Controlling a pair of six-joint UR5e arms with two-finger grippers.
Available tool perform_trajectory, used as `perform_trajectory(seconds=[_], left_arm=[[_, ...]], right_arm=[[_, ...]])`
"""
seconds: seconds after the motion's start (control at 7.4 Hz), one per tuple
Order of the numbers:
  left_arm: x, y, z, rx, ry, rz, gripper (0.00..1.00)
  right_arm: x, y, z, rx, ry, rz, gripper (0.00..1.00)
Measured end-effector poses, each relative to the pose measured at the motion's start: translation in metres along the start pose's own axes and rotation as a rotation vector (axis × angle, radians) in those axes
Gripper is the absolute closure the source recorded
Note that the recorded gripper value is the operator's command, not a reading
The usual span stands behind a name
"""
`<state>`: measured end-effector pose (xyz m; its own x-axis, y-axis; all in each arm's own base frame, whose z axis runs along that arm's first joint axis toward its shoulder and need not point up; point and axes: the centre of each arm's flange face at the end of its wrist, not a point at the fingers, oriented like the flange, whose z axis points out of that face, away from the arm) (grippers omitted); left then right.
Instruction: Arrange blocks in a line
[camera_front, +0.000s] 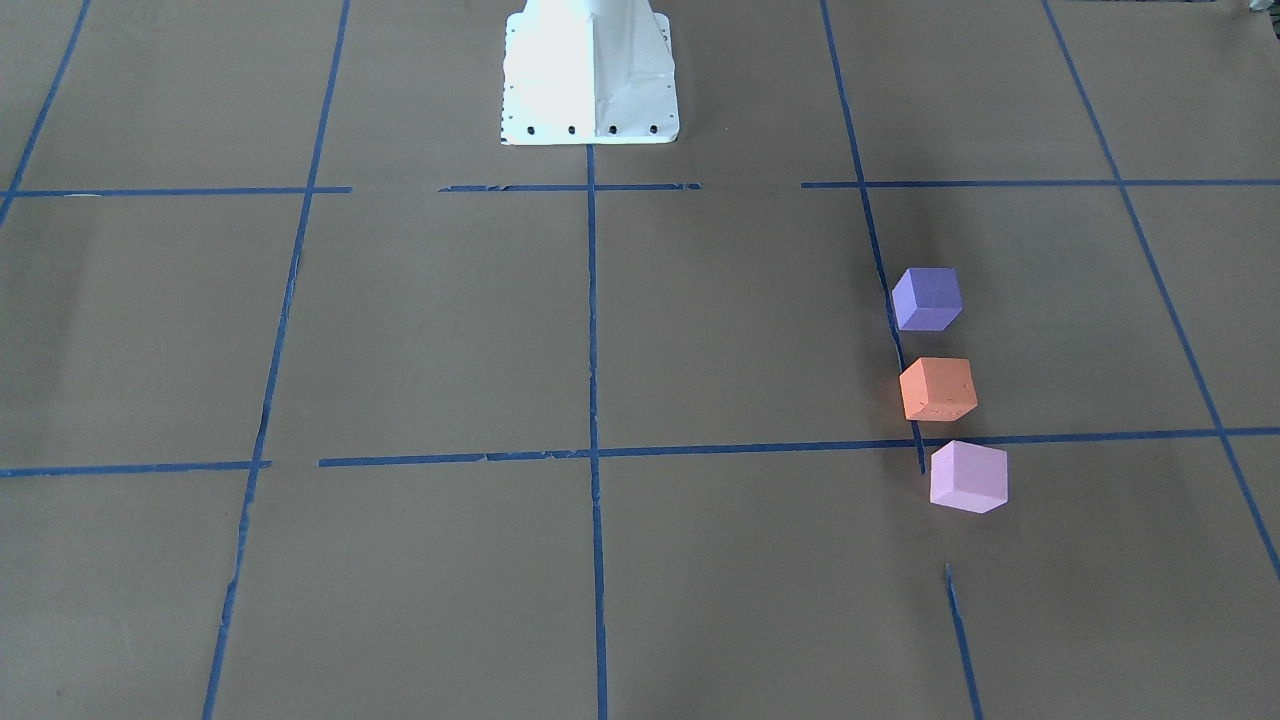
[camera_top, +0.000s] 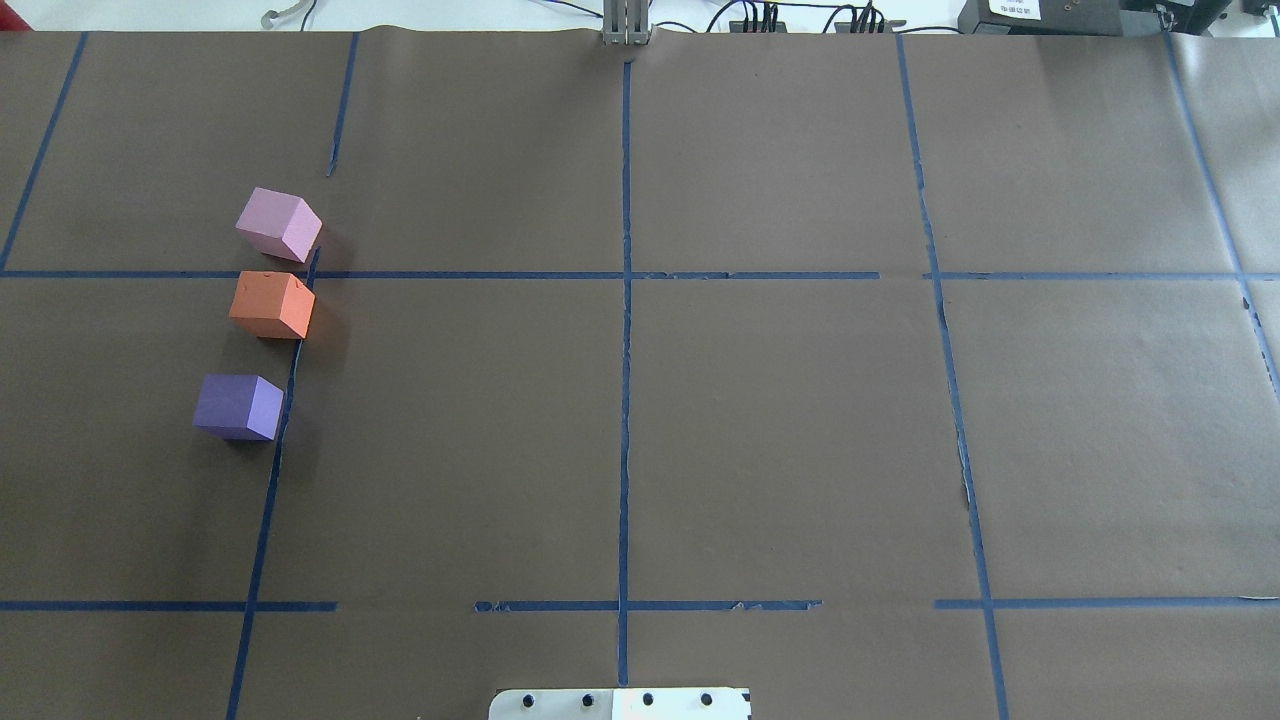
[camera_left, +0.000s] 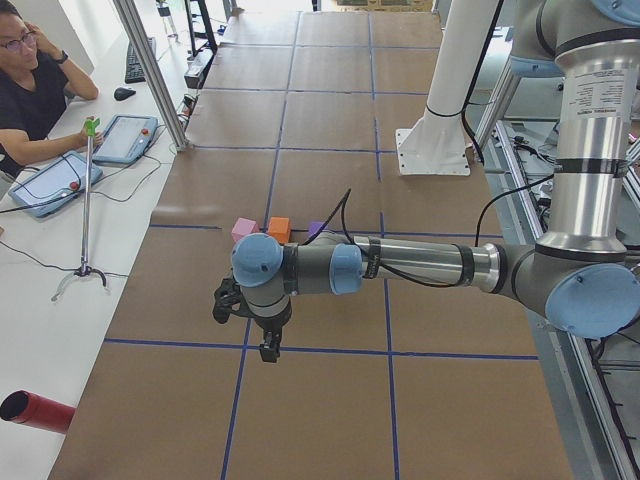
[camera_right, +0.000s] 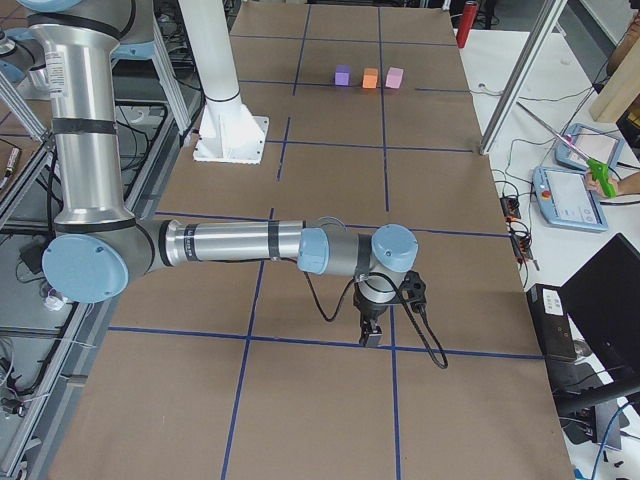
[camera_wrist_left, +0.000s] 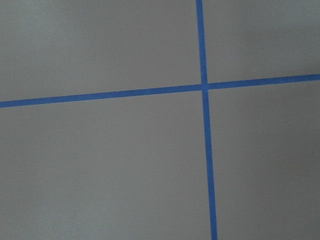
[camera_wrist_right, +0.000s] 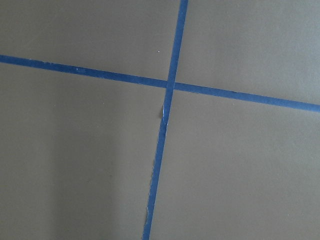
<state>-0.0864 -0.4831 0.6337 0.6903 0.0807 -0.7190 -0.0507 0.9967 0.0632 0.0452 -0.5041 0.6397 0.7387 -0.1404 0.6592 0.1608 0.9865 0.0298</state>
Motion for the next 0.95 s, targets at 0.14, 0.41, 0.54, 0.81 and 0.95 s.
perform_trajectory(seconds=[0.14,0.41,0.54,0.81,0.95], left_arm=[[0.0006,0.0,0.0001,0.001,0.007,0.0,0.0],[0.0006,0.0,0.0004,0.001,0.01,0.0,0.0],[0.0005,0.0,0.0005,0.001,0.01,0.0,0.0],[0.0007,-0.0001,0.0004,0.001,0.008,0.002,0.0],[0.0012,-0.0006,0.0002,0.002,0.007,0.003,0.0]], right_arm=[[0.0,0.0,0.0,0.0,0.0,0.0,0.0],[0.0001,0.0,-0.0001,0.0,0.0,0.0,0.0],[0.0001,0.0001,-0.0001,0.0,0.0,0.0,0.0],[0.0001,0.0,-0.0001,0.0,0.0,0.0,0.0],[0.0001,0.0,-0.0001,0.0,0.0,0.0,0.0]])
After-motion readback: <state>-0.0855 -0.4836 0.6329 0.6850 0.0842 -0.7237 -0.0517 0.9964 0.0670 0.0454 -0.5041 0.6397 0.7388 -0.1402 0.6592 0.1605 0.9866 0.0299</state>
